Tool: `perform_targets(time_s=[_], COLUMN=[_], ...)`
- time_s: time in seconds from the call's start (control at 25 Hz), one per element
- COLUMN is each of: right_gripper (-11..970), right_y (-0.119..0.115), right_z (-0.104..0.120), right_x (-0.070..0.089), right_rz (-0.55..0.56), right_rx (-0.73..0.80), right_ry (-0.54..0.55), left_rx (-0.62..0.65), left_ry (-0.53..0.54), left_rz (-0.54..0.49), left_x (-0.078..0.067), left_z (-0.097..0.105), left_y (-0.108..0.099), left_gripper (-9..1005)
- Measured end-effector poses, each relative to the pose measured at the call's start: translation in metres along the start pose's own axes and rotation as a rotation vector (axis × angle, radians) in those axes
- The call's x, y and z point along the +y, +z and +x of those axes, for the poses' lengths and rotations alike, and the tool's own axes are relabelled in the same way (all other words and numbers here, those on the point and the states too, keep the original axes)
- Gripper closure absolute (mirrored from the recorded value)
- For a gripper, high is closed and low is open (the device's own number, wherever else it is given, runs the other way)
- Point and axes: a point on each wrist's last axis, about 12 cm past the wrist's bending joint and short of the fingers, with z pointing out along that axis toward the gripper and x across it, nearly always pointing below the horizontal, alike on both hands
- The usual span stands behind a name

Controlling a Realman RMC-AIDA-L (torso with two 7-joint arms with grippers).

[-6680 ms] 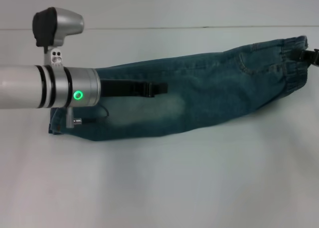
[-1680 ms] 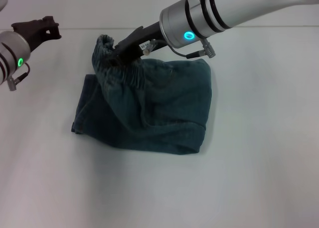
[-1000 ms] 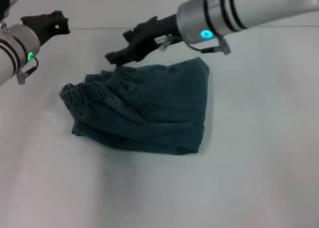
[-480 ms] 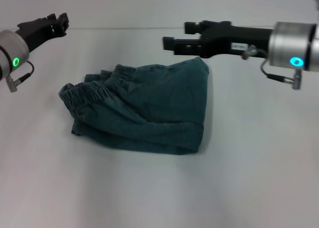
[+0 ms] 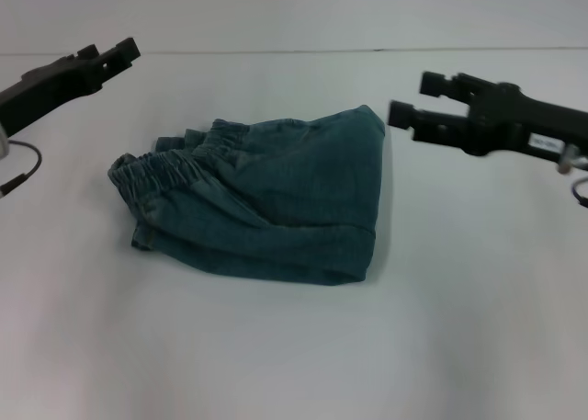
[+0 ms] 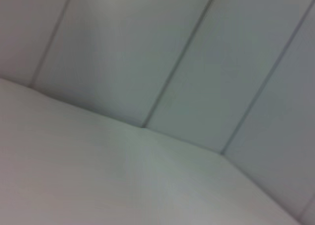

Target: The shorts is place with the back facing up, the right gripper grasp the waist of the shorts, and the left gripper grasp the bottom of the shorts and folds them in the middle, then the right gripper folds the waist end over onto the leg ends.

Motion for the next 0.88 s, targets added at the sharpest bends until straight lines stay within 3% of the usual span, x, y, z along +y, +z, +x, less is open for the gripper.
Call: perform_targets(time_s=[0.12,0.16,0.36,0.88], right_gripper=[28,28,34,34], right_y=[-0.016,-0.020,-0.040,-0.057], right_z=[0.009,0.012,0.022,0.032], right_x=[0.000,0.000,0.000,0.012], right_rz=[-0.024,-0.030,-0.044,-0.209], right_rx=[-0.017,-0.024,-0.012,0.127], right_ry=[-0.016,-0.023,-0.051,-0.060], left_rx=[-0.005,-0.011,0.002,0.115], left_ry=[-0.015,-0.027,-0.010,0.079], left_rz=[0.028,0.088,0.180,0.466], left_x=[0.001,0.001,-0.002,-0.030], left_z=[0.001,0.005,0.013,0.041], left_y=[-0.008,-0.023,-0.044,-0.058], left_gripper=[343,285,114,108])
